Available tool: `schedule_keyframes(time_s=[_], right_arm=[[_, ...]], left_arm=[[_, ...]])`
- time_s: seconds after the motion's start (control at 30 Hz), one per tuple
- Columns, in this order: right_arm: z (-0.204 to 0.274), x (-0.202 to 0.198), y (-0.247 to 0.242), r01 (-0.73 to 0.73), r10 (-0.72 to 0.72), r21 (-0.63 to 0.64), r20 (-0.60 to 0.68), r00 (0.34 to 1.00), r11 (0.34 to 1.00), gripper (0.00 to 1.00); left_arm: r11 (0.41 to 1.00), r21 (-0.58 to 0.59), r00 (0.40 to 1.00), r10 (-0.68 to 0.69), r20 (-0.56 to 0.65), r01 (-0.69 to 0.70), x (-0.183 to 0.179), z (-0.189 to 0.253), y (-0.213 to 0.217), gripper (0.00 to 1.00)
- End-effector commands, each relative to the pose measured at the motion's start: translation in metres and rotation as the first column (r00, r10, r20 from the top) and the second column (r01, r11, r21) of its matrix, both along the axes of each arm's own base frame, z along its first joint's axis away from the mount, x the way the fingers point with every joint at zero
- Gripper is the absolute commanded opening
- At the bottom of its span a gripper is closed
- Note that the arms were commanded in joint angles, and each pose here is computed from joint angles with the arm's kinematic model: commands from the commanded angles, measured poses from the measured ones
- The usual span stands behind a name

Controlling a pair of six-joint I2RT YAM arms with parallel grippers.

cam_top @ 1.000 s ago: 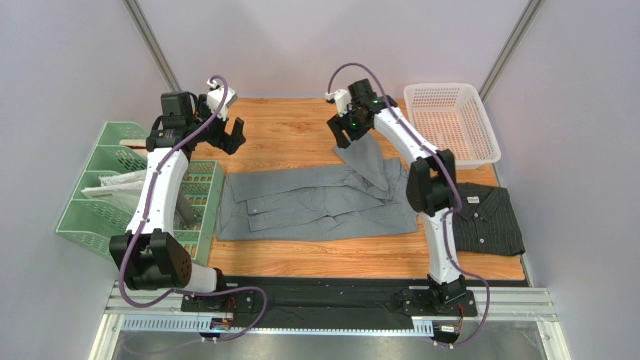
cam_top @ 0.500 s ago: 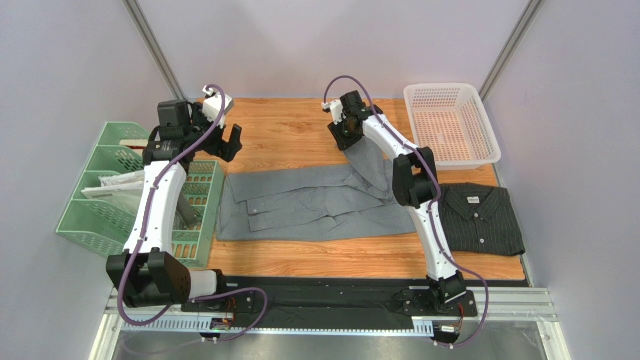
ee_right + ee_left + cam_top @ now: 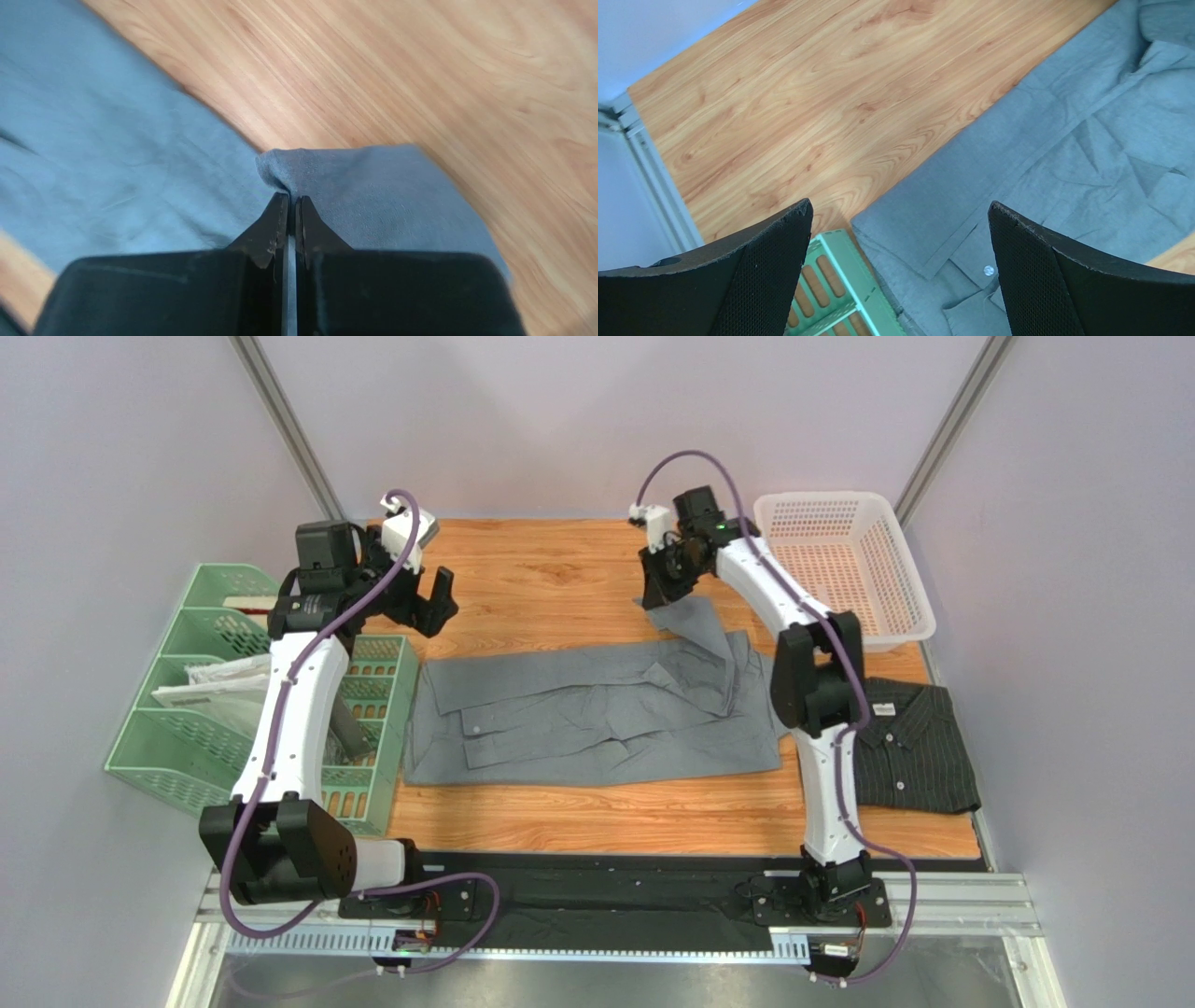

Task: Fold and stack the long sleeve shirts
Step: Fold the shirt

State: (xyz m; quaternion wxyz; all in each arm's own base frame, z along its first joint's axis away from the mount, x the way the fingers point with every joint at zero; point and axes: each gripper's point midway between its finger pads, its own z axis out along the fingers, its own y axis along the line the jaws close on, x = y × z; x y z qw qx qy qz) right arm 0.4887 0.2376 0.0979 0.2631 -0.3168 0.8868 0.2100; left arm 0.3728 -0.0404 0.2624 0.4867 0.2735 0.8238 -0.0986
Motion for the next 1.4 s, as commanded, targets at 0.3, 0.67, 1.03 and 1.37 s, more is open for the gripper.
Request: schedule_keyframes(time_s=[0.3,0.67,1.03,1.37], right_arm=[[0.163,-0.108,-0.013,-0.169,0.114,0.414,0.155,0.981,0.895,0.0],[0.135,-0.233,-0.01,-0.555,0.535,0.393,0.171,0.827,0.733,0.0],[0.158,-0.293,0.006,-0.727,0.637,0.46,0.365,0.679,0.51,0.0],[0.092,-0.252,0.003,-0.387,0.588,0.653,-0.11,0.801,0.65,0.09]], left_arm=[[0.958,-0.143,0.969,-0.246,0.039,0.249,-0.026,0.015,-0.046,0.99],[0.918,-0.081,0.921,-0.387,0.042,0.389,-0.059,-0.018,-0.066,0.95],[0.771,-0.099,0.777,-0.62,0.109,0.629,-0.127,-0.062,-0.136,0.94],[0.769,-0.073,0.772,-0.63,0.084,0.635,-0.121,-0.065,-0.144,0.93]])
